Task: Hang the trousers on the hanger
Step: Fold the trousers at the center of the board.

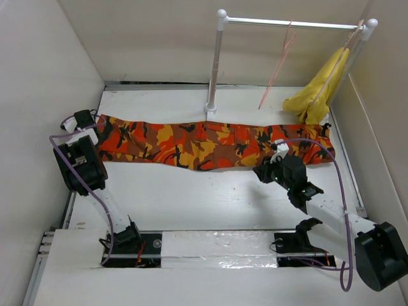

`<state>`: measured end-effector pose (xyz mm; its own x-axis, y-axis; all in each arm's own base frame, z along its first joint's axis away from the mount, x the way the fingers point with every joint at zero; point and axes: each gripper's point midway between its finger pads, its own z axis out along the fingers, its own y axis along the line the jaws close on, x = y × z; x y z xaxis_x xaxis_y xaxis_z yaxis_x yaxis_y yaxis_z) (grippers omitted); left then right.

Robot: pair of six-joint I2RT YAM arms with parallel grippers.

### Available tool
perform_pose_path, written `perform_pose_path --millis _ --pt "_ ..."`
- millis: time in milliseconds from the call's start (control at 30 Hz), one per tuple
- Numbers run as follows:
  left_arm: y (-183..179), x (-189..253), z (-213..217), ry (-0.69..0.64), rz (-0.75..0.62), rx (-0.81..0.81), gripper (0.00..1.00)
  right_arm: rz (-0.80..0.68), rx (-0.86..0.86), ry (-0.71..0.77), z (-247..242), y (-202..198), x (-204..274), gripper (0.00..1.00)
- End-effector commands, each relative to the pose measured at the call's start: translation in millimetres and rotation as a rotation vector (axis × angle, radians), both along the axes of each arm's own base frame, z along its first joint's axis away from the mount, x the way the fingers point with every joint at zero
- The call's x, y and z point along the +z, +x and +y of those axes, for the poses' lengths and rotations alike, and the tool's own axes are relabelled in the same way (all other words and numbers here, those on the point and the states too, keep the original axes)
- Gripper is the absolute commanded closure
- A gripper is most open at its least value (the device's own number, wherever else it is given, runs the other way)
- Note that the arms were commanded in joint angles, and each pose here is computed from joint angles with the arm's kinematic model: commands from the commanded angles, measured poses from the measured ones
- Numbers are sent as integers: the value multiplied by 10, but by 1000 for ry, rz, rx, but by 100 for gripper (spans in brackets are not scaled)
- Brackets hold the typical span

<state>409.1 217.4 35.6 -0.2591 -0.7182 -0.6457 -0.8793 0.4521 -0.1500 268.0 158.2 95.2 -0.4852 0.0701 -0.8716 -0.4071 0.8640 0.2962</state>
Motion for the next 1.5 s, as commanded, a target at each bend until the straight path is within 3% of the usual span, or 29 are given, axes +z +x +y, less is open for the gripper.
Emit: perform_pose_path --millis 0,133,233,433,700,833,1233,1333,1433,1467 --pt "83 64 51 14 -17 -1 75 -67 -2 14 29 134 221 76" --pt "107 104 44 16 -39 -7 84 -69 -5 13 26 139 219 76" --pt "116 163 24 8 -59 -5 100 -70 1 18 37 131 230 76" --pt "129 565 -70 0 -185 -7 100 -96 10 32 56 98 324 76" --pt "-55 998 -92 48 -257 23 100 -117 39 52 89 43 413 76" --pt "-192 948 -125 51 -222 25 100 -136 33 62 75 30 467 76" --pt "-681 289 -18 73 106 111 100 -150 25 71 42 16 512 76" --pt "-725 287 14 91 127 124 93 -155 13 71 10 28 523 76" --pt "-756 340 28 107 124 133 78 -148 12 66 7 30 494 76" --pt "-760 344 24 107 122 131 61 -150 15 68 14 33 507 76"
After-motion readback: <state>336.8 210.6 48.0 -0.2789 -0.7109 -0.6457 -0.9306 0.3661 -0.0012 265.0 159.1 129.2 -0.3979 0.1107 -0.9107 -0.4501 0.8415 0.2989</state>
